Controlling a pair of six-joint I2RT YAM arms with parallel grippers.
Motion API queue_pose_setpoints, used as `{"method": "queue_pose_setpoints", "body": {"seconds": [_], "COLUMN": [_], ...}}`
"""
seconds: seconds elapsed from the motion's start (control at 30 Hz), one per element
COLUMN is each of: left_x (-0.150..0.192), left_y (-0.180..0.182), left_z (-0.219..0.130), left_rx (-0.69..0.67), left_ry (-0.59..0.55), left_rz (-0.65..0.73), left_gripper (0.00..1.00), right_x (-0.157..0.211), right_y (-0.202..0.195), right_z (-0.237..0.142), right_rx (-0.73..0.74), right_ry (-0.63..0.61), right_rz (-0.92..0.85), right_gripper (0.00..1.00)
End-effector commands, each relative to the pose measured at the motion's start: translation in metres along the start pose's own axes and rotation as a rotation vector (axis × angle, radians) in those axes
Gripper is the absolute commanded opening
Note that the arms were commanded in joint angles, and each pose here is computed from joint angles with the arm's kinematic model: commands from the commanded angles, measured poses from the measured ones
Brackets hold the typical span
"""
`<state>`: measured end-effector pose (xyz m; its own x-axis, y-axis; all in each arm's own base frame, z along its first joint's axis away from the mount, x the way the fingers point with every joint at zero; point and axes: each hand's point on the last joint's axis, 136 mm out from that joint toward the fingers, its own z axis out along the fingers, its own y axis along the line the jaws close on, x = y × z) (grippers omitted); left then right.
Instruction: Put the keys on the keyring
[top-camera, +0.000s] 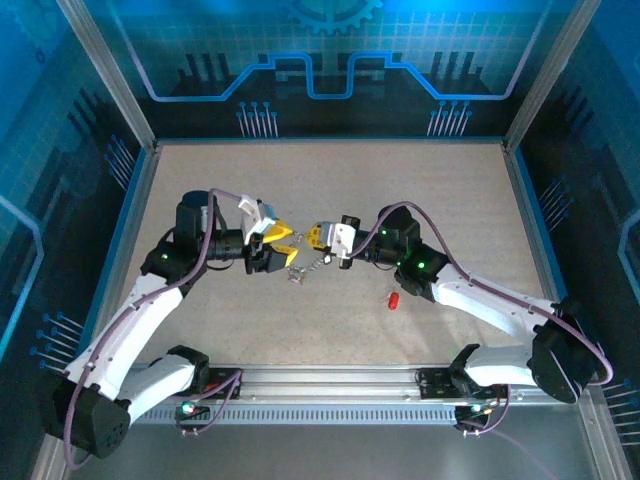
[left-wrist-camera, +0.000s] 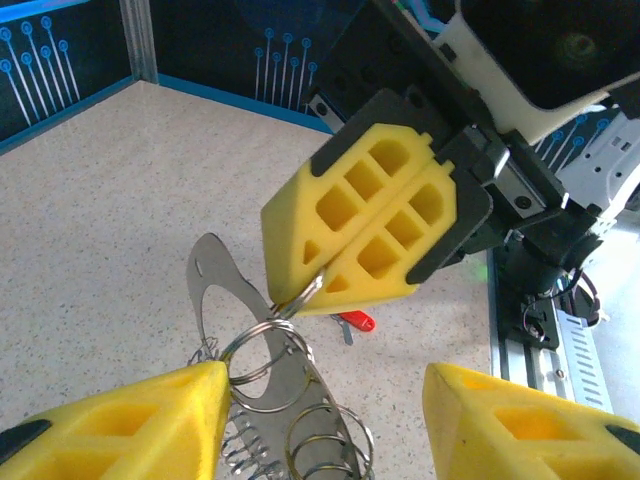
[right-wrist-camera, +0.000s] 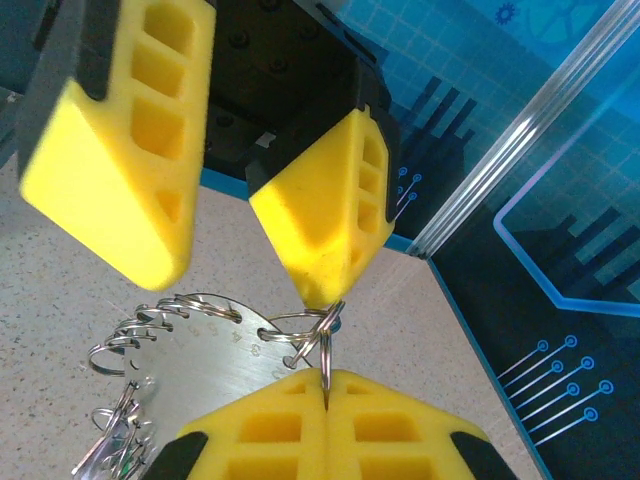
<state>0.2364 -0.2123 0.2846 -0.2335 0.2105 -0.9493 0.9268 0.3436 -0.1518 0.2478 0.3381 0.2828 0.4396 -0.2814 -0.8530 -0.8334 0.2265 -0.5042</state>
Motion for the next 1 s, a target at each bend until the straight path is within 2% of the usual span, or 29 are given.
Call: {"method": "queue_pose_setpoints", "body": {"seconds": [0.0, 0.23, 0.37, 0.63, 0.97], "left_x": [0.005, 0.011, 0.004, -0.008, 0.002], "left_y": [0.005, 0.0, -0.01, -0.021, -0.023], "left_z": [0.003, 0.005, 0.002, -0.01, -0.007], "left_rx": [-0.005, 0.042, 0.072, 0.036, 0.071], "left_ry": [0.018, 0.049, 0.017, -0.076, -0.054], "left_rz": [-0.042, -0.079, -0.032, 0.106, 0.064], "left_gripper": [0.54, 0.5, 0.44, 0.46, 0.49], "right_x": [-0.012, -0.014, -0.014, -0.011, -0.011], "right_y": [-0.007, -0.007, -0.006, -0.004, -0.005], "right_z": [-0.002, -0.004, -0.004, -0.002, -0.002], "right_rx": [0.014, 0.017, 0.016, 0.011, 0.014], "right_ry": [-0.047, -0.048, -0.047, -0.038, -0.032], "right_rz": [-0.031, -0.035, -0.034, -0.035, -0.044], "right_gripper": [0.0, 0.0, 0.0, 0.0, 0.0]}}
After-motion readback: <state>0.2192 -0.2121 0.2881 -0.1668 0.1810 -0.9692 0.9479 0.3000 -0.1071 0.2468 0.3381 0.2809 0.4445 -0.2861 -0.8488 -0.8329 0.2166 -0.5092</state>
